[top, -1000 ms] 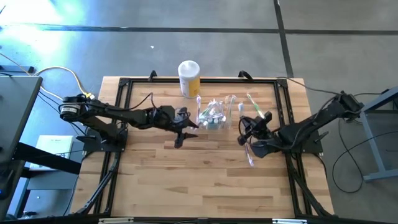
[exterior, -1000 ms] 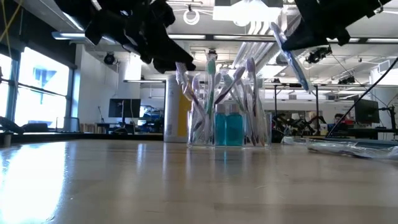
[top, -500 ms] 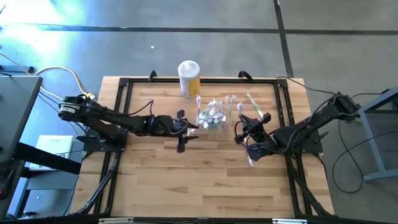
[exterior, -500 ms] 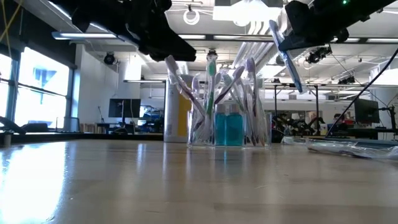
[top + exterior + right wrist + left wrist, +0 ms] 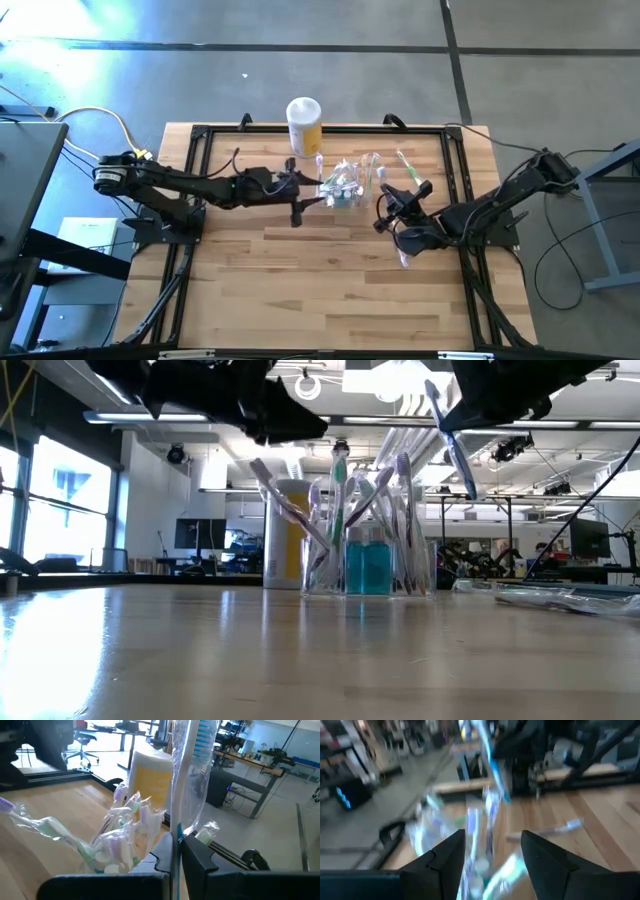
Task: Pick & Place toothbrushing station
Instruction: Put the blue toothbrush into the transparent organizer
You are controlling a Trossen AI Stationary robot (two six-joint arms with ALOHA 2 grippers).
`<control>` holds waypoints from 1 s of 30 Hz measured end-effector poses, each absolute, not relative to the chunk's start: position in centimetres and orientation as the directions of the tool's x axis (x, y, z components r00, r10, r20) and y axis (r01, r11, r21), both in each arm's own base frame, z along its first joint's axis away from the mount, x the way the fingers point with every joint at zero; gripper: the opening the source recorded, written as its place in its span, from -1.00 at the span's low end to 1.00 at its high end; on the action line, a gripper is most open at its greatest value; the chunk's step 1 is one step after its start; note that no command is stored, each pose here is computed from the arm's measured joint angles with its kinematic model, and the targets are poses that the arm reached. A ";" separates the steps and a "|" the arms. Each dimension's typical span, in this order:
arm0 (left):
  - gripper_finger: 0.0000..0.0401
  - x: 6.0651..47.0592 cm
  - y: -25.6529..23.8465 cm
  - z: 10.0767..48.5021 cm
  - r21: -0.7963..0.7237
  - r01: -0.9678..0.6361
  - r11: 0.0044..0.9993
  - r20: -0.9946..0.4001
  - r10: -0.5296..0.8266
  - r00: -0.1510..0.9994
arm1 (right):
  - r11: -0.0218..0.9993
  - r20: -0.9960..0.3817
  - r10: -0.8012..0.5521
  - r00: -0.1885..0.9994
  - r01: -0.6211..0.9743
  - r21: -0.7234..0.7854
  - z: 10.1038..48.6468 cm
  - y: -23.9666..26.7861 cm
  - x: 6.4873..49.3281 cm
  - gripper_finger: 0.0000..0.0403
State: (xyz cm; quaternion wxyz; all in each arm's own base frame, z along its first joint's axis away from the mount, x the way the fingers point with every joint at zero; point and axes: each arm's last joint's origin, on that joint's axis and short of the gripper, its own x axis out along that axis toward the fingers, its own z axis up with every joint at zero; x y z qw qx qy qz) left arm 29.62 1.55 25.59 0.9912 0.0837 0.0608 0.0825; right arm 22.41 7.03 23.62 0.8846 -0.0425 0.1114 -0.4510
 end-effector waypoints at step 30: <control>-0.07 21.3 1.5 29.2 0.029 -0.298 0.954 -0.318 0.291 0.902 | 0.799 -0.012 -0.598 0.802 0.594 -0.094 21.3 1.2 24.1 -0.94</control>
